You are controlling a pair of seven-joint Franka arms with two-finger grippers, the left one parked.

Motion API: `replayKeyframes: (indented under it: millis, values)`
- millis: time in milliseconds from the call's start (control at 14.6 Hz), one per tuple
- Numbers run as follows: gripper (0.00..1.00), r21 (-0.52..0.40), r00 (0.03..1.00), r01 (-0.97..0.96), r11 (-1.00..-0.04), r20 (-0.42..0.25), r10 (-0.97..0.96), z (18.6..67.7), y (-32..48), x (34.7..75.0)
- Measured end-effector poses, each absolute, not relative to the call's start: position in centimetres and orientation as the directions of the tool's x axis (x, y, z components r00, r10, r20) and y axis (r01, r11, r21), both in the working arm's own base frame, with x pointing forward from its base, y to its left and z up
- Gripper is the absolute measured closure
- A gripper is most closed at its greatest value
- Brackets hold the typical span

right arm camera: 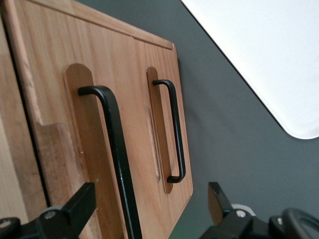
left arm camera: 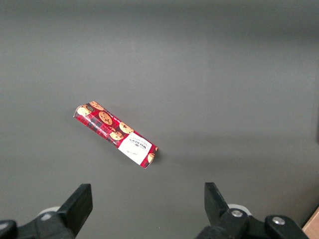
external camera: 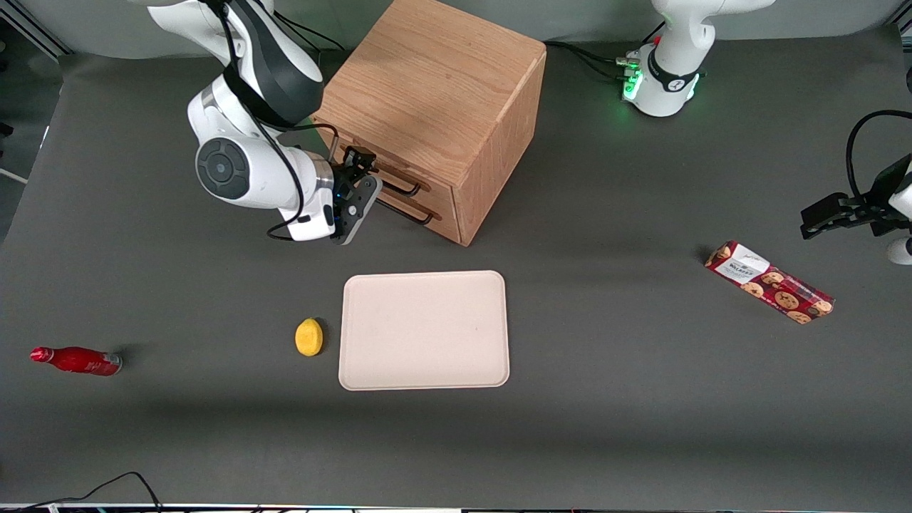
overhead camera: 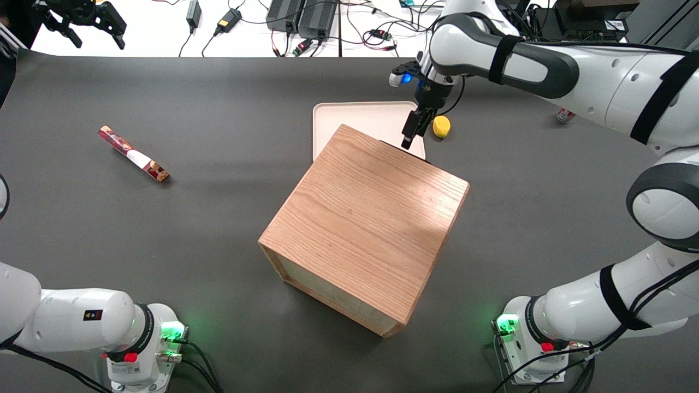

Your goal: Open upper drawer

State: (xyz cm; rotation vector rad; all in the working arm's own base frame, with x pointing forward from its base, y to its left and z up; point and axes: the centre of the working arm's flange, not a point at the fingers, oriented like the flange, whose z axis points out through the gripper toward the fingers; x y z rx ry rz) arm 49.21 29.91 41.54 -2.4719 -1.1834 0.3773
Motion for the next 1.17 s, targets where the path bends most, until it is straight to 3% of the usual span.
replayKeyframes:
  millis: [1168]
  values:
    - [0.00,-0.372,0.632,0.709,-0.599,-0.040,0.774,38.7,29.7,48.6]
